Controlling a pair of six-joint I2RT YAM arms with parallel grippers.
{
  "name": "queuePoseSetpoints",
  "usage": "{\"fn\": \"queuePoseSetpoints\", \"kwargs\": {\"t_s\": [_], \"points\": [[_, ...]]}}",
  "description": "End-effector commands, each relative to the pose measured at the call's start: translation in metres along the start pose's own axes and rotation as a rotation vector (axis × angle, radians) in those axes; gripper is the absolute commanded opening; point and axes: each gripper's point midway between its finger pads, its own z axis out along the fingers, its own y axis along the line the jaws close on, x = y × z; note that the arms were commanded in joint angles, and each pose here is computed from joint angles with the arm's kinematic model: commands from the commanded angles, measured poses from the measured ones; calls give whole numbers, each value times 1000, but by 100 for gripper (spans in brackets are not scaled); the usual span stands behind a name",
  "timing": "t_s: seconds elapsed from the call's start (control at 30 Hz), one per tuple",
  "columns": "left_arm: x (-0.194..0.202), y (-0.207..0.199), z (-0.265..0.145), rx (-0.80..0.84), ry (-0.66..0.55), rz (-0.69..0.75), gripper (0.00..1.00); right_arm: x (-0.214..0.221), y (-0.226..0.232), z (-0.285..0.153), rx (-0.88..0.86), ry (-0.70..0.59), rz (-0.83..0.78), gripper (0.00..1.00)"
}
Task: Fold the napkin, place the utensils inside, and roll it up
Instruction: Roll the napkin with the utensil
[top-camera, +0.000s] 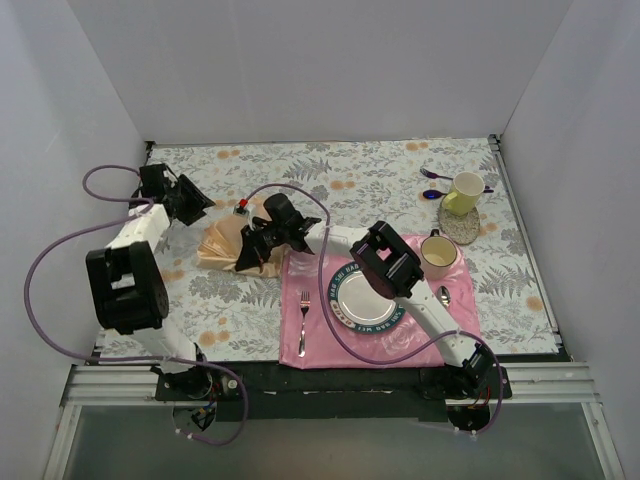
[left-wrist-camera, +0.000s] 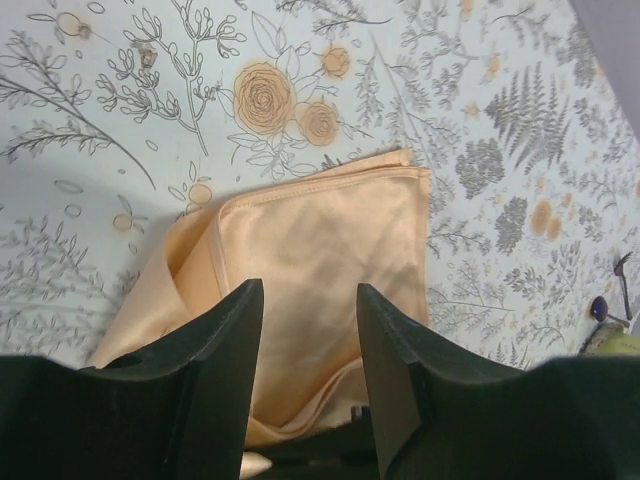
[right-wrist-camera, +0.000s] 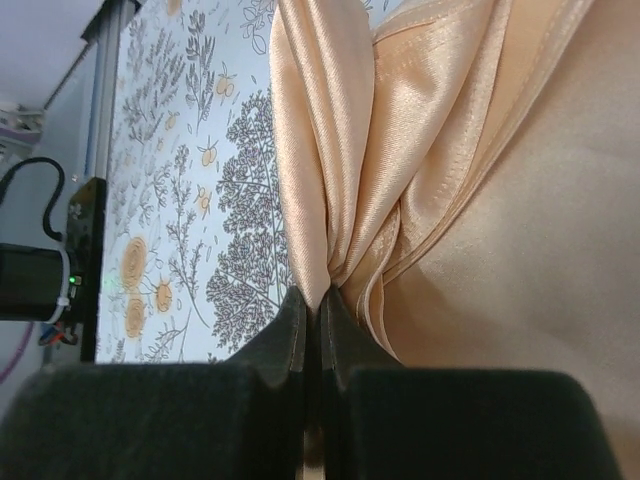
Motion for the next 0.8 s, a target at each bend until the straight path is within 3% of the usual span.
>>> {"fn": "queuePoseSetpoints", "kwargs": {"t_s": [0.0,0.3,0.43,0.77], "points": [[-10,-11,-54,-16,-149,40,42,14,-17,-5,-34,-15,163,1],[96,-2,-69,158,106,-8,23,10,-34,-13,-64,-36,327,1],[108,-6,-63,229,140,-34,19,10,-35,-12,-59,-34,336,1],[118,5,-43,222,172,-66,12,9,-33,-12,-66,-28,334,1]]}}
